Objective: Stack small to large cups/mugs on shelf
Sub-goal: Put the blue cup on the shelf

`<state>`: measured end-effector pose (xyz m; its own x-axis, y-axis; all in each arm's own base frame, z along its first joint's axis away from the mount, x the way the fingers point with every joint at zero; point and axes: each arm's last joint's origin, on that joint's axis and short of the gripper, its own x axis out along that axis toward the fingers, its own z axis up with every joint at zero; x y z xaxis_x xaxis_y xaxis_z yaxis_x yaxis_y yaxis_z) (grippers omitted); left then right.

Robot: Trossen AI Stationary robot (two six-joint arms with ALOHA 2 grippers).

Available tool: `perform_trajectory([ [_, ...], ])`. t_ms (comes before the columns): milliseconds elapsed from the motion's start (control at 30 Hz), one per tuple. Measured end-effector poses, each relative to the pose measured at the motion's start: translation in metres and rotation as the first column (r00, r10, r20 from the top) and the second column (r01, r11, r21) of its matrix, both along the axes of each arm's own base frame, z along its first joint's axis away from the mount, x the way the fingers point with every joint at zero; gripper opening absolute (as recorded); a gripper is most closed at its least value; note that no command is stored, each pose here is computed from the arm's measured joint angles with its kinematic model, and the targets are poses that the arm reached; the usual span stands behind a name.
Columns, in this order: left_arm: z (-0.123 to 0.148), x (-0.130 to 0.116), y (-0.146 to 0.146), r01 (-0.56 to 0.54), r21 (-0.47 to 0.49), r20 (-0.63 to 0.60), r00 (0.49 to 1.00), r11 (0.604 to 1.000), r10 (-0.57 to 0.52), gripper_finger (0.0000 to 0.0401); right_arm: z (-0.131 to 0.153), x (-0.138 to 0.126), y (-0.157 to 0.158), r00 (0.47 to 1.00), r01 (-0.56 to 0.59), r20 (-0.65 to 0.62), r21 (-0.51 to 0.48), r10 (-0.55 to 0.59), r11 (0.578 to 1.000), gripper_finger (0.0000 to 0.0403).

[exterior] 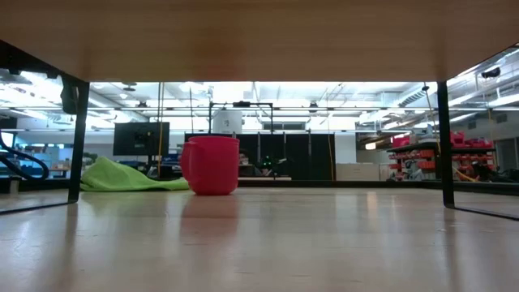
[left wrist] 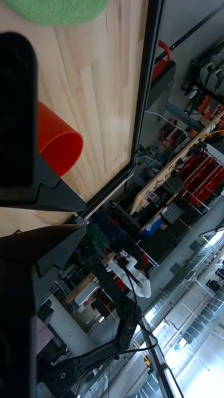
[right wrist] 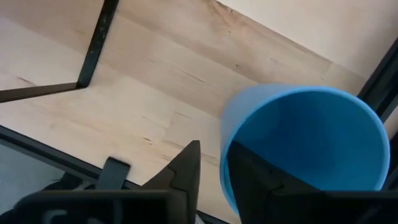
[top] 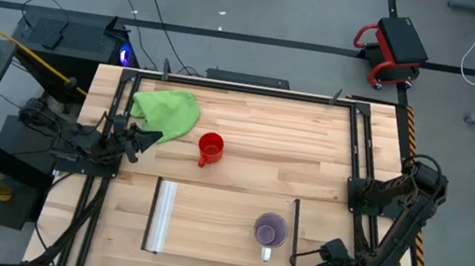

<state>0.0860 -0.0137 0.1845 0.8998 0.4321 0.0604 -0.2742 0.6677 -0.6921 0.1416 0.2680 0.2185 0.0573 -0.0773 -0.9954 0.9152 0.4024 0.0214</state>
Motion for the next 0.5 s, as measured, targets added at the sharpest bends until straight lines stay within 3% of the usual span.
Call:
perform_trajectory([
  [300, 0.000, 0.000, 0.000, 0.000, 0.000, 0.000, 1.000, 1.000, 0.000, 0.0049, 0.000, 0.003, -0.002, 1.000, 0.009, -0.014, 0.007, -0.009, 1.000, 0.0013],
  [500, 0.000, 0.000, 0.000, 0.000, 0.000, 0.000, 1.000, 1.000, 0.000, 0.0048, 0.010, 0.003, -0.004, 1.000, 0.016, -0.026, 0.050, -0.015, 0.999, 0.0010],
])
